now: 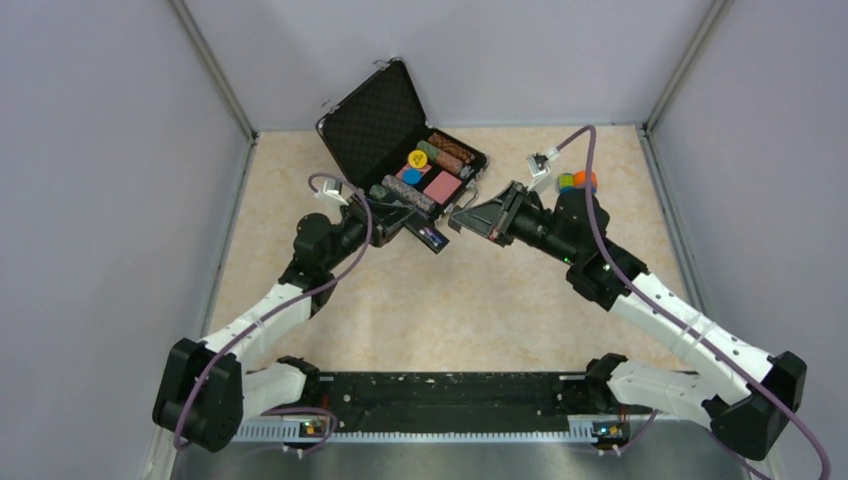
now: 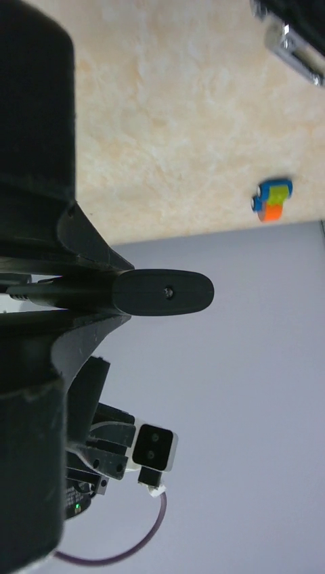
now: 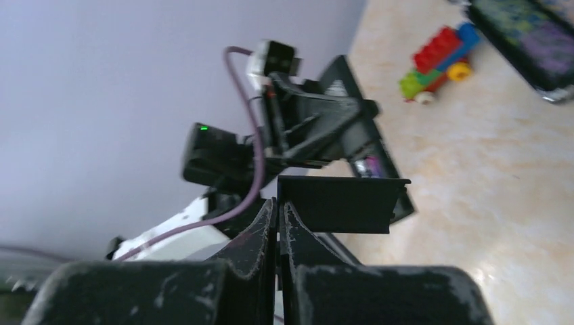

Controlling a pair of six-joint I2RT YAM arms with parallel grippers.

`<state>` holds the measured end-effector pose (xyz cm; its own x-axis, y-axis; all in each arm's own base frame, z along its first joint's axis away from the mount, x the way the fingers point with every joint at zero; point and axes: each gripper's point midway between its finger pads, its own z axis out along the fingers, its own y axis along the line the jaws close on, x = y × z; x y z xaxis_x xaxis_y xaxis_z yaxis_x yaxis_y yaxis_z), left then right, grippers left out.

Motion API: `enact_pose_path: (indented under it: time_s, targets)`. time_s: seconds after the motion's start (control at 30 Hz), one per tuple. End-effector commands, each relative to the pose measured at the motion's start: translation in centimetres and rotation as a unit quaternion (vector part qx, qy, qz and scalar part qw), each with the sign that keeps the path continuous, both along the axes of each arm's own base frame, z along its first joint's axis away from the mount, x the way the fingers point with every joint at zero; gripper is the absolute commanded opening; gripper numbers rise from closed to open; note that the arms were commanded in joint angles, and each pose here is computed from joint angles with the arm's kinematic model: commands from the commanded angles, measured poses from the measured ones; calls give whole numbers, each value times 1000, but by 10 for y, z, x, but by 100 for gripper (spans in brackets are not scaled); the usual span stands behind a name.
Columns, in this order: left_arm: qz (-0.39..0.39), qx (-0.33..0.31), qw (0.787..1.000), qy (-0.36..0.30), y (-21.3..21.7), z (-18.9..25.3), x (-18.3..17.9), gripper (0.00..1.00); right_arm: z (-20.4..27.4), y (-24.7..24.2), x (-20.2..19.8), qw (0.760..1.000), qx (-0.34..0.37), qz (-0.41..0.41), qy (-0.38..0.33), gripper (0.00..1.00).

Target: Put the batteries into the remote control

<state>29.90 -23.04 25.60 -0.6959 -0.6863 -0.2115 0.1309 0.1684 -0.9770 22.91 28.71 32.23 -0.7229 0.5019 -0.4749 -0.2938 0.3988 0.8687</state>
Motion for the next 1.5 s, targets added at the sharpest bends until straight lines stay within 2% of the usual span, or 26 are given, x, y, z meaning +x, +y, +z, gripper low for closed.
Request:
enact_pose_path:
  time_s: [0.0, 0.17, 0.47, 0.77, 1.47]
  targets:
    - [14, -116, 989, -96, -4, 73, -6, 0, 102, 18, -24, 980, 123, 95, -123, 0]
    - [20, -155, 981, -117, -7, 96, -12, 0, 129, 23, -29, 970, 173, 119, -120, 0]
    - [28, -194, 974, -114, -1, 120, -23, 0, 135, 26, -36, 963, 225, 123, -84, 0]
    - [30, -195, 976, -94, 1, 121, -28, 0, 126, 42, -27, 963, 240, 112, -58, 0]
    - [35, -208, 975, -70, 2, 117, -27, 0, 87, 62, -11, 973, 215, 84, -17, 0]
